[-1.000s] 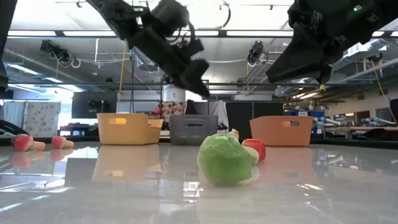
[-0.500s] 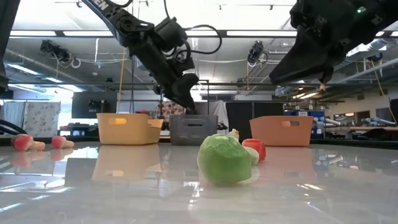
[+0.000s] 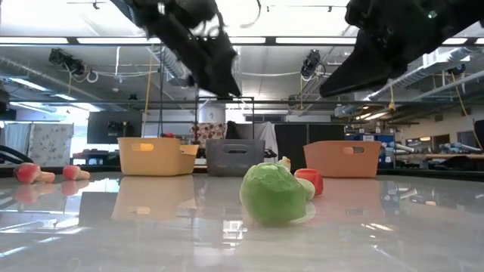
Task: Sort produce into baskets
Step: Put the green chili pepper into the black bin
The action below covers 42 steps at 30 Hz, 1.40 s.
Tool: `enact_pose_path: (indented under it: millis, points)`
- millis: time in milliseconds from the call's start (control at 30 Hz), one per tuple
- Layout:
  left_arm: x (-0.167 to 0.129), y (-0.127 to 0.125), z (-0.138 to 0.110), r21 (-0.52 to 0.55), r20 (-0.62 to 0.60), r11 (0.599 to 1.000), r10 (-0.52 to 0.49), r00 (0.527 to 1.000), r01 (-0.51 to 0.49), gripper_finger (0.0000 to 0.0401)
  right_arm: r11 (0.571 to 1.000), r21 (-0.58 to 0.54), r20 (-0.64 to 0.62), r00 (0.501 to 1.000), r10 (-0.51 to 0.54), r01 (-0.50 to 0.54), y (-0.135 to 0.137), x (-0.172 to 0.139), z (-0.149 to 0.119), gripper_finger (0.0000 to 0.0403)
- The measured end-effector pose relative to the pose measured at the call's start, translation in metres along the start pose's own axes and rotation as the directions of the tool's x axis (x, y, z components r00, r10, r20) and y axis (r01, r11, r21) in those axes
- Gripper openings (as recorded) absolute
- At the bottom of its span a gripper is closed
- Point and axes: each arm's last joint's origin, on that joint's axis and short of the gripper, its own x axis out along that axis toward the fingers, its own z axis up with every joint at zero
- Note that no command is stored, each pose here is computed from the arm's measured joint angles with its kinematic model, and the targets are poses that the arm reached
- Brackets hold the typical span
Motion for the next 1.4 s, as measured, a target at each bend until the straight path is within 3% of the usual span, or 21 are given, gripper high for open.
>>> enact_pose_path:
  millis: [100, 200, 400, 567, 800, 1033, 1233, 1400]
  points:
    - [-0.032, -0.010, 0.004, 0.025, 0.034, 0.999, -0.040, 0.999, 0.039, 0.0252, 0.999, 0.012, 0.000, 0.999, 0.050, -0.050, 0.002, 0.011, -0.001, 0.0096]
    - [-0.057, -0.026, -0.008, 0.042, 0.050, 0.994, -0.100, 0.994, 0.098, 0.0239, 0.991, 0.015, 0.004, 0.991, 0.132, -0.132, 0.009, 0.031, -0.006, 0.0096]
    - [-0.098, -0.062, -0.056, 0.040, -0.006, 0.969, -0.243, 0.970, 0.243, 0.0221, 0.976, -0.072, 0.082, 0.974, 0.213, -0.207, 0.025, 0.063, -0.006, 0.0096]
    - [-0.127, -0.081, -0.104, -0.030, -0.041, 0.946, -0.323, 0.946, 0.322, 0.0209, 0.944, -0.132, 0.035, 0.950, 0.310, -0.303, 0.045, 0.089, 0.007, 0.0106]
    - [-0.148, -0.111, -0.140, 0.005, -0.152, 0.866, -0.494, 0.856, 0.501, 0.0207, 0.911, -0.216, -0.009, 0.934, 0.357, -0.351, 0.068, 0.130, 0.028, 0.0143]
    - [-0.161, -0.132, -0.159, 0.030, -0.224, 0.833, -0.534, 0.816, 0.553, 0.0207, 0.905, -0.226, 0.012, 0.928, 0.372, -0.360, 0.093, 0.164, 0.042, 0.0170]
    - [-0.171, -0.147, -0.182, -0.080, -0.332, 0.831, -0.543, 0.771, 0.550, 0.0207, 0.862, -0.266, -0.004, 0.895, 0.447, -0.431, 0.115, 0.196, 0.040, 0.0171]
    - [-0.188, -0.148, -0.208, -0.279, -0.573, 0.845, -0.528, 0.626, 0.457, 0.0207, 0.795, -0.271, -0.015, 0.828, 0.561, -0.543, 0.134, 0.221, 0.039, 0.0173]
